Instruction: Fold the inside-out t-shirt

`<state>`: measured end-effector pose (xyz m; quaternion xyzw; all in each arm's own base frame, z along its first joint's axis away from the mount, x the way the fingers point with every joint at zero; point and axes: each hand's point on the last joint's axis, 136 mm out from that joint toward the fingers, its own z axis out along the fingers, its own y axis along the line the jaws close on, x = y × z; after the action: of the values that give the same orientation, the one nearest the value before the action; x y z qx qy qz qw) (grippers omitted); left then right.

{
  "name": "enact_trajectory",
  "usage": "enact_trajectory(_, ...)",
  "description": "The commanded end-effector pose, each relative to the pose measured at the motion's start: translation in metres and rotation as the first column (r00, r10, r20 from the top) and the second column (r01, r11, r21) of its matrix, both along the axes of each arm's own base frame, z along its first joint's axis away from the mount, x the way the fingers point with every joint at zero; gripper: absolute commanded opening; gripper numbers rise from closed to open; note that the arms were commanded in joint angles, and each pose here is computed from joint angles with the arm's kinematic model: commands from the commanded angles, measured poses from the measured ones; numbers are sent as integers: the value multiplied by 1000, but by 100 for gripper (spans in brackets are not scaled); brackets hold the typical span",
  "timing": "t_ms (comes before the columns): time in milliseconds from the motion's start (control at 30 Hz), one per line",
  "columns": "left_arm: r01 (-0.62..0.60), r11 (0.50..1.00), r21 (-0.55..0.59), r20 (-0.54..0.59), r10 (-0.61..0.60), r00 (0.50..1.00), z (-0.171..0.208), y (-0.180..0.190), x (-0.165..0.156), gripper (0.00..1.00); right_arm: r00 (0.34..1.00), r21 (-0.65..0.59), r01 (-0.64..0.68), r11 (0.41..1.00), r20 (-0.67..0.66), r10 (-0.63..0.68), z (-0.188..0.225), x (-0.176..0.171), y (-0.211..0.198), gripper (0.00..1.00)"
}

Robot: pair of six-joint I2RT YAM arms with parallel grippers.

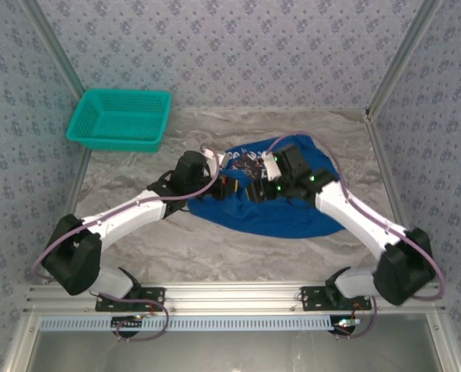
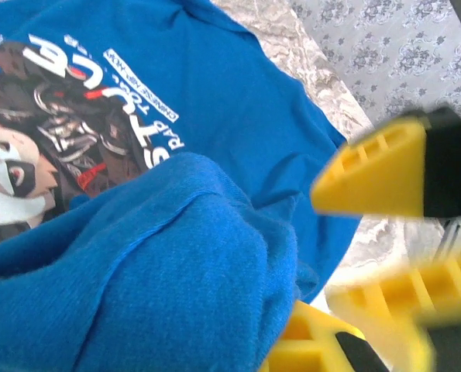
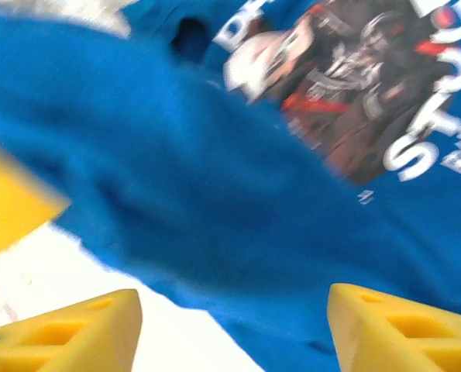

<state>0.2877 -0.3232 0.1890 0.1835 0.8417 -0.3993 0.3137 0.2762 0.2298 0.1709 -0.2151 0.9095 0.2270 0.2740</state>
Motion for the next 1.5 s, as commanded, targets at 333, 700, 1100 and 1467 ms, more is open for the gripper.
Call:
enact_trajectory(333,47,996,-71,-31,-49,998,28,7,-21,0,988,133,-74,988,144,55,-17,36,53,47)
enact_trajectory(700,-194,959,206,-15,201,979,-40,75,21,0,944,639,-307,705,113,309,67,-19,24,4)
enact_trajectory(1100,-243,966,90,62,238,969,-10,81,8,49,911,656,-351,668,74,405,67,-27,28,7)
enact_trajectory(1467,212,976,-54,171,-201,965,39,11,-64,50,916,619,-343,707,53,397,58,-27,28,6)
